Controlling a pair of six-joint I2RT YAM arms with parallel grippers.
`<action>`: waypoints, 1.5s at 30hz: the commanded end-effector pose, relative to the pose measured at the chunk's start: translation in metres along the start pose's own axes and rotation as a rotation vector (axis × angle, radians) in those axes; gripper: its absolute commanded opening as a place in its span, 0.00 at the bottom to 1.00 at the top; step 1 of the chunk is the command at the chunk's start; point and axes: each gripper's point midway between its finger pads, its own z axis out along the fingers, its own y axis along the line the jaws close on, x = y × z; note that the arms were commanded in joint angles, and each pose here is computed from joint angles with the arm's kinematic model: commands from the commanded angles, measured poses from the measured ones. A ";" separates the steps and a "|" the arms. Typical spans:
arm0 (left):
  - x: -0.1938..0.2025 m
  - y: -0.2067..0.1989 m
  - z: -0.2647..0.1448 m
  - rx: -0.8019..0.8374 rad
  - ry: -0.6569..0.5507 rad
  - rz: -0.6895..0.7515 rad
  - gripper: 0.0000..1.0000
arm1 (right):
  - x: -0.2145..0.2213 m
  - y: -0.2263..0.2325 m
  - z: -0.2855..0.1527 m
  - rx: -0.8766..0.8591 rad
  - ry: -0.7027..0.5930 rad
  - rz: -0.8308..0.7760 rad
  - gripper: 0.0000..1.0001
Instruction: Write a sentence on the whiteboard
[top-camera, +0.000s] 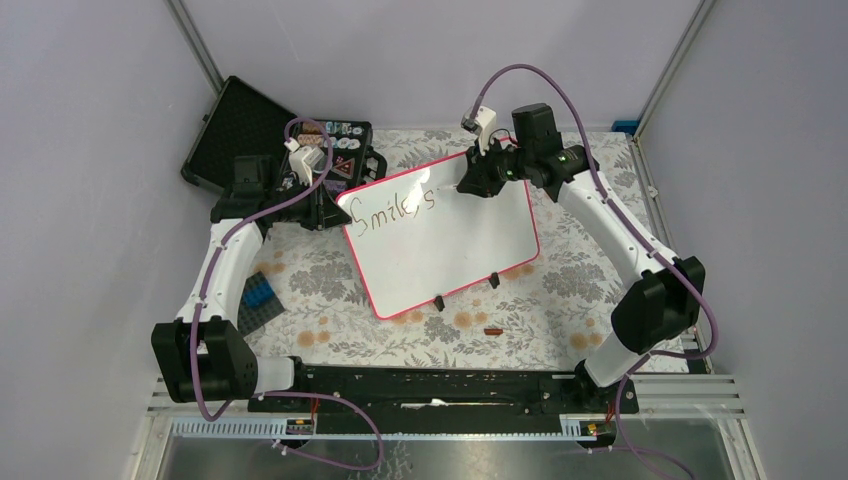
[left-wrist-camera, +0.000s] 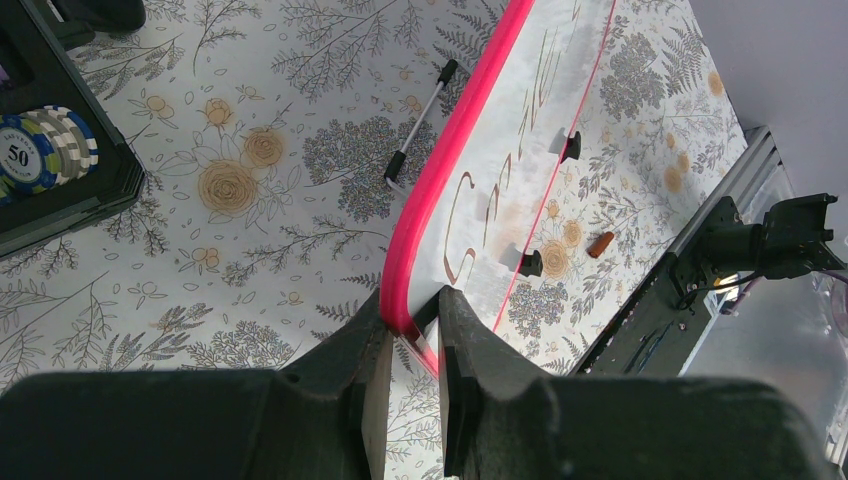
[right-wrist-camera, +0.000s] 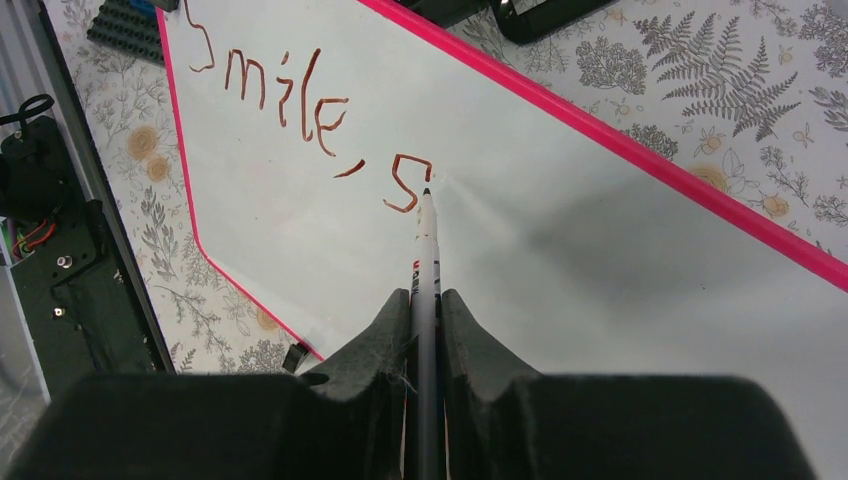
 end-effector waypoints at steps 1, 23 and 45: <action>-0.016 0.003 -0.002 -0.042 -0.050 0.125 0.00 | -0.019 0.000 -0.004 0.004 -0.037 -0.043 0.00; -0.016 0.004 -0.003 -0.047 -0.051 0.126 0.00 | -0.016 -0.001 0.008 -0.004 -0.018 -0.034 0.00; -0.017 0.004 -0.003 -0.046 -0.051 0.126 0.00 | -0.017 -0.018 0.006 0.076 -0.004 -0.054 0.00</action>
